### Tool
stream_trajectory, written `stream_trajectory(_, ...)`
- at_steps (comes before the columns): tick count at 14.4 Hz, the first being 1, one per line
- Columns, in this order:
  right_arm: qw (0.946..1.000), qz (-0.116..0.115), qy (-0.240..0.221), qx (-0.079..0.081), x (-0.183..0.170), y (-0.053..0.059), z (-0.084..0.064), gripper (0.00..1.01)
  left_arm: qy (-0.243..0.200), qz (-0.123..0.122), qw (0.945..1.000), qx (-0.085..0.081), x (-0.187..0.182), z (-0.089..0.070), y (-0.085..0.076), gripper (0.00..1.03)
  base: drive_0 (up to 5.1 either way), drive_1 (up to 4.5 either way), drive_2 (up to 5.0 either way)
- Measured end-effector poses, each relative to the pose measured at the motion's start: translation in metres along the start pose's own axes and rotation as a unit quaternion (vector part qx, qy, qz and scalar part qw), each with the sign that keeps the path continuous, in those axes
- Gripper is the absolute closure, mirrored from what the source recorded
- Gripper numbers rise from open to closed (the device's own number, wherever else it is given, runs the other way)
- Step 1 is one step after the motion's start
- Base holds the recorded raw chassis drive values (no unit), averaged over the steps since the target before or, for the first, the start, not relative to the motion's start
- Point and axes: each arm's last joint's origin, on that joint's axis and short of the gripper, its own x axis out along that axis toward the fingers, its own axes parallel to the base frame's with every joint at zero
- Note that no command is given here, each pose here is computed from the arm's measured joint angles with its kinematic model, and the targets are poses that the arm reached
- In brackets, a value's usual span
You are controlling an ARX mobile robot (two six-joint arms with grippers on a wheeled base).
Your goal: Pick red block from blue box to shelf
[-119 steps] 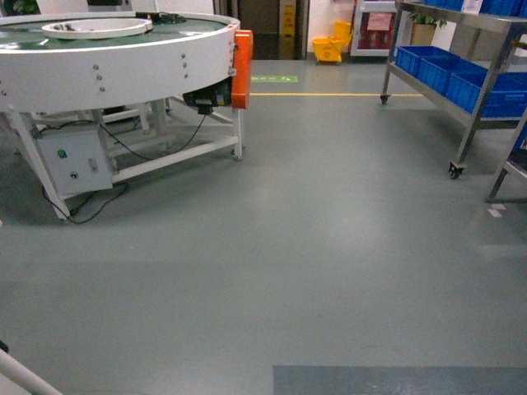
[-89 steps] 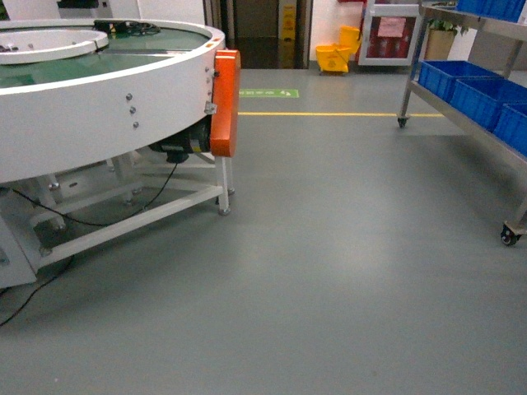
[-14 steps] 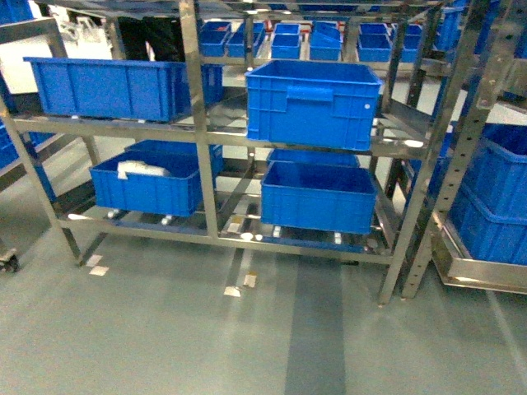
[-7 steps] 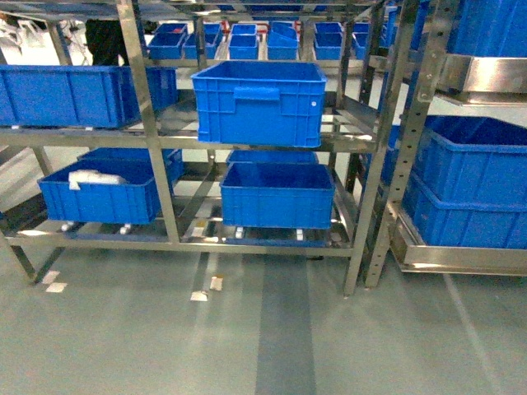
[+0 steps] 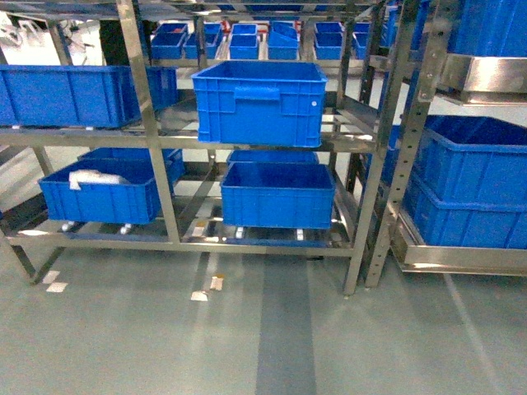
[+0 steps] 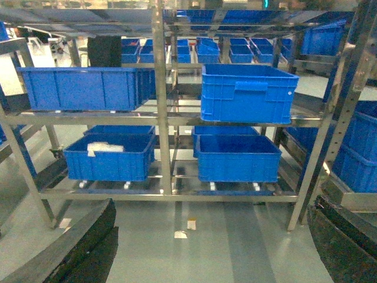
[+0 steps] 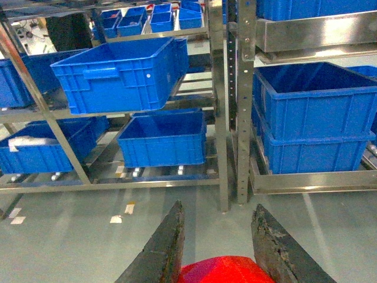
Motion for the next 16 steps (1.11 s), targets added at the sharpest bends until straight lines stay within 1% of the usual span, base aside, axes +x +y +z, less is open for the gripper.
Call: stream_trajectory(16, 1.0, 0.0, 0.0, 0.0, 0.0, 0.0, 0.0, 0.73, 0.0, 0.0, 1.0, 0.0, 0.0, 0.0, 0.0, 0.05, 0.0, 0.0, 0.0)
